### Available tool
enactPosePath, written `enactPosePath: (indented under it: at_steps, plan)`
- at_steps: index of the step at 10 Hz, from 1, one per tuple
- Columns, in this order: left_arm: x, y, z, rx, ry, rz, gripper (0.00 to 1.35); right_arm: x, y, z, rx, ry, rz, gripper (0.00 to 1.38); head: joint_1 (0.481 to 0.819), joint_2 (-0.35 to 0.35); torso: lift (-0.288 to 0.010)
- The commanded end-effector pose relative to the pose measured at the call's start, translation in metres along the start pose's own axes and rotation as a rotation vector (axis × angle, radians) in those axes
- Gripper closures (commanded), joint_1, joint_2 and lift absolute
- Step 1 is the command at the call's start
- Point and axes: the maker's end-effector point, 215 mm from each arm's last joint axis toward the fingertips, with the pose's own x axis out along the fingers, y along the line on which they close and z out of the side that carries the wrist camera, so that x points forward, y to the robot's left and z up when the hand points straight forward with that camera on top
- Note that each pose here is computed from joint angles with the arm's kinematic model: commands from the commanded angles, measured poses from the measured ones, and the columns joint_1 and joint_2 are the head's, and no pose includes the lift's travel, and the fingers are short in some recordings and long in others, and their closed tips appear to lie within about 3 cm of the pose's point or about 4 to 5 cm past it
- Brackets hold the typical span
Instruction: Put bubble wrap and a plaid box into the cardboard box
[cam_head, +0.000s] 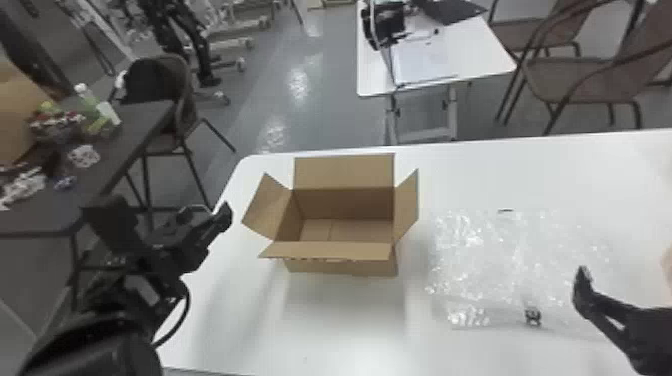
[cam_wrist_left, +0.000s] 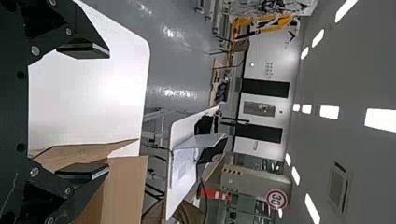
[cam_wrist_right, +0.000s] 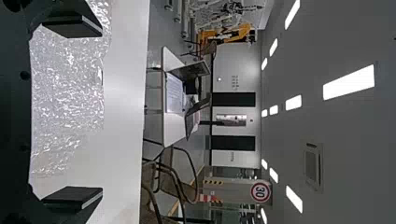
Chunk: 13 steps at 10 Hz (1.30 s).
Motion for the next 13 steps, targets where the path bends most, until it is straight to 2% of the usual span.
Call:
enactPosePath:
  at_steps: [1, 3, 5, 13]
  plan:
    - [0.008, -0.010, -0.015, -0.098, 0.011, -0.042, 0.41, 0.000, 0.001, 0.000, 0.001, 0.000, 0.002, 0.10, 0.695, 0.300, -0.109]
    - [0.019, -0.032, -0.033, -0.202, 0.021, -0.123, 0.41, 0.002, 0.002, 0.000, 0.001, -0.001, 0.003, 0.10, 0.695, 0.282, -0.109]
    - [0.021, -0.039, -0.041, -0.264, 0.018, -0.148, 0.41, 0.002, 0.002, 0.000, 0.001, 0.000, 0.003, 0.10, 0.695, 0.256, -0.109]
    - [0.036, -0.050, -0.053, -0.261, 0.016, -0.168, 0.41, 0.003, 0.004, 0.000, 0.005, -0.001, 0.010, 0.10, 0.695, 0.238, -0.109]
